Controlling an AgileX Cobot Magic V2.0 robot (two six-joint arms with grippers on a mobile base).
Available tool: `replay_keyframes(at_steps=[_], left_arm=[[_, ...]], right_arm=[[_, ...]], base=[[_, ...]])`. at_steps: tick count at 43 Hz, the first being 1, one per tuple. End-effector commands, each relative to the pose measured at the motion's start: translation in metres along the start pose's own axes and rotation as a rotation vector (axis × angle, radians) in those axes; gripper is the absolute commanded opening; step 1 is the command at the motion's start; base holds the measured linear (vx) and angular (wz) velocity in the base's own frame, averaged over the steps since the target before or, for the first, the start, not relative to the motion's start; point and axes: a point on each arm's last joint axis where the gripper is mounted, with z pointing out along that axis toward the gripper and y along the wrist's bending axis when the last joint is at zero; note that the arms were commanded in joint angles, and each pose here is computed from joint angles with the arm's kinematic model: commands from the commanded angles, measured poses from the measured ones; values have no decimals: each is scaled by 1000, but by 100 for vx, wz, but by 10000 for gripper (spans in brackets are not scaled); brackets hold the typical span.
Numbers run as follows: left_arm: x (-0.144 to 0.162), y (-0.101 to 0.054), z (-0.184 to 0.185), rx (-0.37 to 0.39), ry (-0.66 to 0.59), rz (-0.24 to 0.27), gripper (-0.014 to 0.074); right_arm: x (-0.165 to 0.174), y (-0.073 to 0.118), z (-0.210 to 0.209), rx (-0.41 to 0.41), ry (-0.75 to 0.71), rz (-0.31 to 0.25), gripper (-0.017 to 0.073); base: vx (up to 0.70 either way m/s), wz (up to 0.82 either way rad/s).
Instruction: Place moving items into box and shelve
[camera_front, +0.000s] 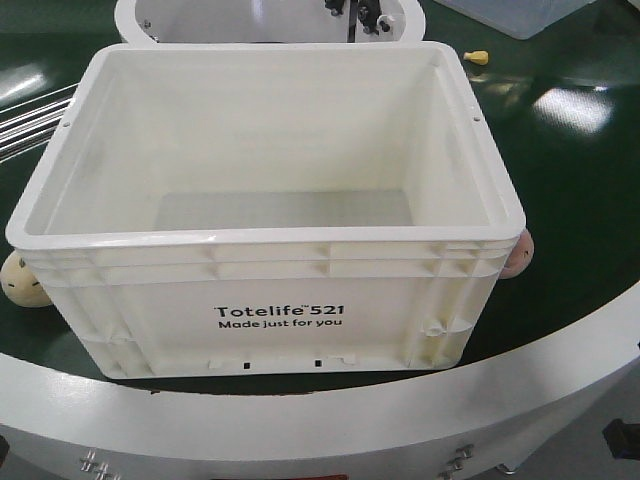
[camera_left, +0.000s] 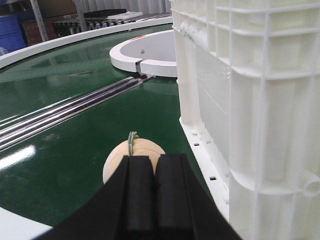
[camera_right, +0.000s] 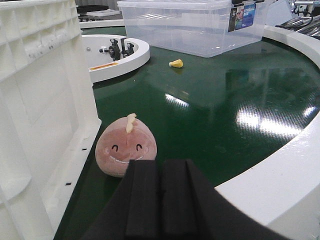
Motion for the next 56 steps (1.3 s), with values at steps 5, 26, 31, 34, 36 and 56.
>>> replay_keyframes(at_steps=[5, 26, 31, 34, 36, 56], left_arm=[[-5, 1, -1, -16, -83, -7, -7], [-5, 1, -1, -16, -83, -7, -7], [-5, 1, -1, -16, -83, -7, -7], [-5, 1, -1, -16, -83, -7, -7], [-5, 1, -1, -16, -83, -7, -7], [-5, 1, -1, -16, -83, -7, -7]], right_arm=[[-8, 1, -1, -8, -85, -15, -8], [-8, 1, -1, -8, -85, -15, -8], [-8, 1, -1, -8, -85, -15, -8], [-8, 1, -1, -9, -87, -15, -8], [-9, 1, -1, -9, -94, -16, -8], [-18, 2, -2, -28, -200, 39, -8]], base=[[0, 0], [0, 0], [0, 0], [0, 0], [0, 0], [0, 0]])
